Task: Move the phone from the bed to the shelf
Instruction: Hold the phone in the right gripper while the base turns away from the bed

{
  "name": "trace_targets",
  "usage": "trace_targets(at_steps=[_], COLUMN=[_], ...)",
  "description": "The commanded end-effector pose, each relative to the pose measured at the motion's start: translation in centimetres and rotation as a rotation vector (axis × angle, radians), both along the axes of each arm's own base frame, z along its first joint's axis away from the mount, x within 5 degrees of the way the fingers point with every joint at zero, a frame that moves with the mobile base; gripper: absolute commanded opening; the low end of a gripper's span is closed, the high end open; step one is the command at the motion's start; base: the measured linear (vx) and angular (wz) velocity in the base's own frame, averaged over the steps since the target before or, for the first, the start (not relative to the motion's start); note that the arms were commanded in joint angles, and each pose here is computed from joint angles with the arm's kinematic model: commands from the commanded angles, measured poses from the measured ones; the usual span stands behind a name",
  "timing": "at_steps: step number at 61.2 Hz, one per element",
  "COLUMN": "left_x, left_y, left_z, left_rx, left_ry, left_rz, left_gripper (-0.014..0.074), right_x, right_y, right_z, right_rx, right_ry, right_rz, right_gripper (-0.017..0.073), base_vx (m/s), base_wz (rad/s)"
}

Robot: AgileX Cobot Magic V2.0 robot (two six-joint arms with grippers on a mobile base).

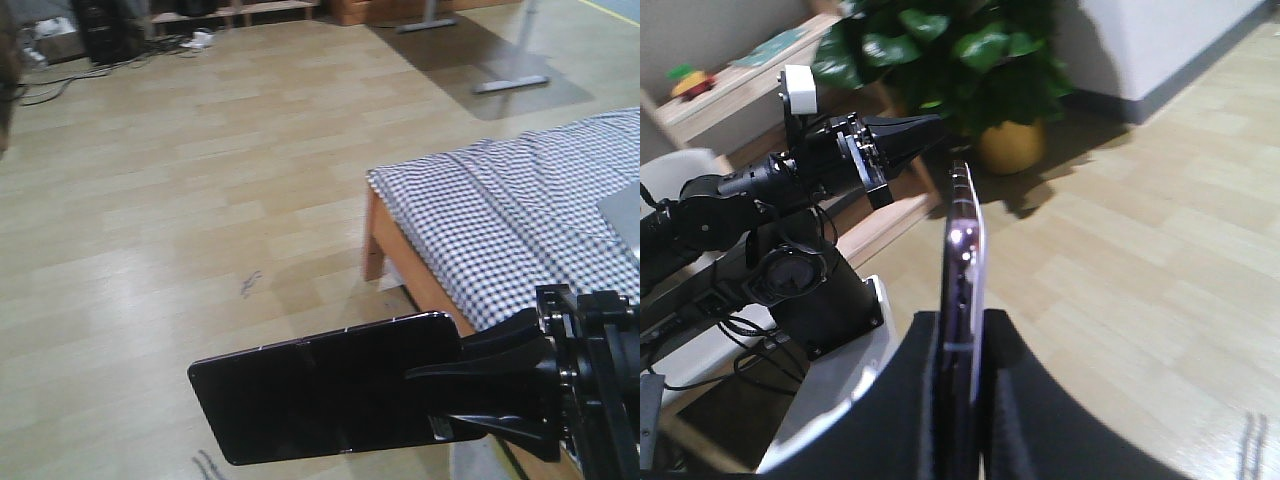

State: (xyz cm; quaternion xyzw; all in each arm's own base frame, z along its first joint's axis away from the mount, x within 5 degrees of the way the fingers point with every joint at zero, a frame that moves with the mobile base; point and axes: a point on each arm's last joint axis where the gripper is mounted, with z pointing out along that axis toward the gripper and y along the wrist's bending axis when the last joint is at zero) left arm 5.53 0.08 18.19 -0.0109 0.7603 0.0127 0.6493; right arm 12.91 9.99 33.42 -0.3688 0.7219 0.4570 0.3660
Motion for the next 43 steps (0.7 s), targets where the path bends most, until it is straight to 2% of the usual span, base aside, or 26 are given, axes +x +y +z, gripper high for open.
trace_targets(at_steps=[1, 23, 43], left_x=[0.05, 0.05, 0.05], left_y=[0.09, 0.09, 0.09], left_z=[0.61, 0.61, 0.61], left_rx=[-0.006, -0.006, -0.006], left_ry=[-0.077, -0.077, -0.077], left_rz=[0.011, 0.011, 0.011], left_gripper=[0.0001, 0.0001, 0.0001], right_x=[-0.65, -0.65, -0.65], right_y=[0.24, 0.24, 0.24], right_z=[1.68, 1.68, 1.68], right_rx=[0.108, 0.108, 0.108], right_ry=[-0.007, -0.007, -0.007], right_rz=[0.049, 0.049, 0.049], right_gripper=[-0.0004, -0.0004, -0.0004], base_vx=[-0.12, -0.11, -0.07], base_wz=[0.54, 0.47, 0.26])
